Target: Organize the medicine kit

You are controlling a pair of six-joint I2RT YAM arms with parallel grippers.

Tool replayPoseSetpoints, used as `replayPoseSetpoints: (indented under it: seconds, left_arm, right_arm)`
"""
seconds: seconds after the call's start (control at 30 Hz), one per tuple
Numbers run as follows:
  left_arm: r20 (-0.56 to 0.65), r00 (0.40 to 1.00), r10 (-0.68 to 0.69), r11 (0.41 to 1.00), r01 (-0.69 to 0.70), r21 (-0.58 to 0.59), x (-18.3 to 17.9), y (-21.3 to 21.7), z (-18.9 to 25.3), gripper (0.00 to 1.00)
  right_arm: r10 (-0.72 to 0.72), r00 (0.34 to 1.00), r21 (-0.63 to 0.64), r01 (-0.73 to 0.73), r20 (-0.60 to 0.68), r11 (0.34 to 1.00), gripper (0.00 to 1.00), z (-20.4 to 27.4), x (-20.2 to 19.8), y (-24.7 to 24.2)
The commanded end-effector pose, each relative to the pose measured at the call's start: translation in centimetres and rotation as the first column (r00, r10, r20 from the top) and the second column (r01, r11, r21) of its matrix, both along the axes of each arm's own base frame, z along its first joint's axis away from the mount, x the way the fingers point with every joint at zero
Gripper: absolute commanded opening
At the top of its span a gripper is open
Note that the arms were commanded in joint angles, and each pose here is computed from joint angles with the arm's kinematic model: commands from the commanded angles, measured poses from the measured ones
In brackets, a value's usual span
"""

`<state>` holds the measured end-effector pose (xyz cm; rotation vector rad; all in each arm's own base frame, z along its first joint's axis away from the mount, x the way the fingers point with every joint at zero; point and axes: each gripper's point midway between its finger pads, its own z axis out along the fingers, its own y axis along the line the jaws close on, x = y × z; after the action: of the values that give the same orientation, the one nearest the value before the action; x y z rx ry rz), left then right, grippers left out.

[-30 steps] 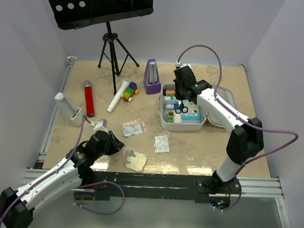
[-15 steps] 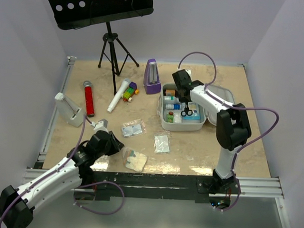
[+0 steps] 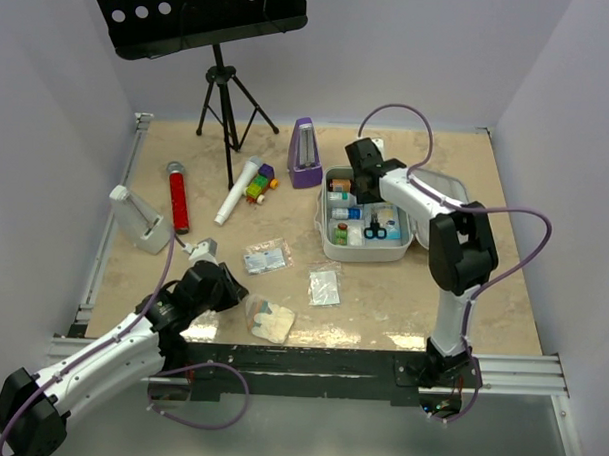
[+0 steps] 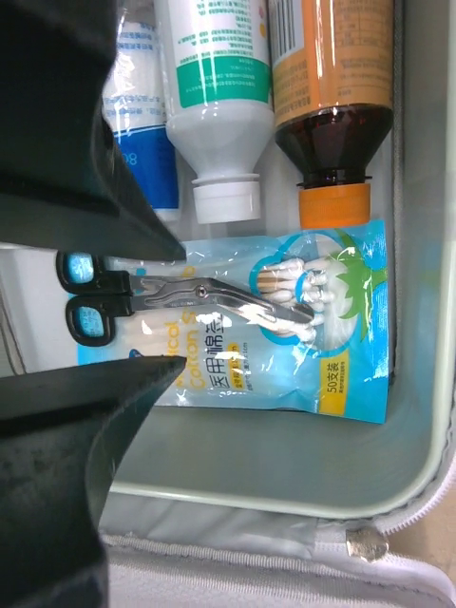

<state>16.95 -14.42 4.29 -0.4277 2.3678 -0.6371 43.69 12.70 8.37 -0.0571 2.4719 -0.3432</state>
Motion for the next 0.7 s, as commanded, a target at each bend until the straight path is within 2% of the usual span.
replayPoseSetpoints:
  seconds: [0.0, 0.13, 0.2, 0.3, 0.57, 0.67]
  left_arm:
    - [0.052, 0.999, 0.006, 1.0, -0.005, -0.016, 1.0, -0.2, 1.5, 0.3]
    - [0.058, 0.998, 0.013, 1.0, -0.012, -0.021, 1.0, -0.2, 1.8, 0.3]
    - [0.063, 0.998, 0.019, 1.0, -0.017, -0.022, 1.1, -0.1, 2.1, 0.3]
    - [0.07, 0.997, 0.026, 0.999, -0.025, -0.023, 1.2, 0.0, 2.6, 0.3]
    - [0.118, 0.991, 0.061, 0.997, -0.055, -0.048, 1.9, 0.1, 5.0, 0.29]
    - [0.142, 0.986, 0.089, 0.995, -0.081, -0.063, 2.1, 0.5, 6.0, 0.3]
  right_arm:
    - [-0.017, 0.991, 0.068, 0.007, 0.136, 0.998, 0.5, 5.8, 0.8, 0.5]
    - [0.039, 0.982, 0.13, -0.064, 0.184, 0.989, 0.52, 8.1, -1.8, 3.0]
    - [0.115, 0.968, 0.173, -0.155, 0.222, 0.973, 0.52, 9.7, -4.4, 5.8]
    - [0.23, 0.949, 0.226, -0.278, 0.216, 0.934, 0.51, 9.4, -9.3, 10.5]
    - [0.387, 0.91, 0.43, -0.413, 0.15, 0.803, 0.47, 4.3, -21.9, 19.2]
    - [0.413, 0.903, 0.447, -0.421, 0.121, 0.79, 0.45, 1.8, -24.7, 21.1]
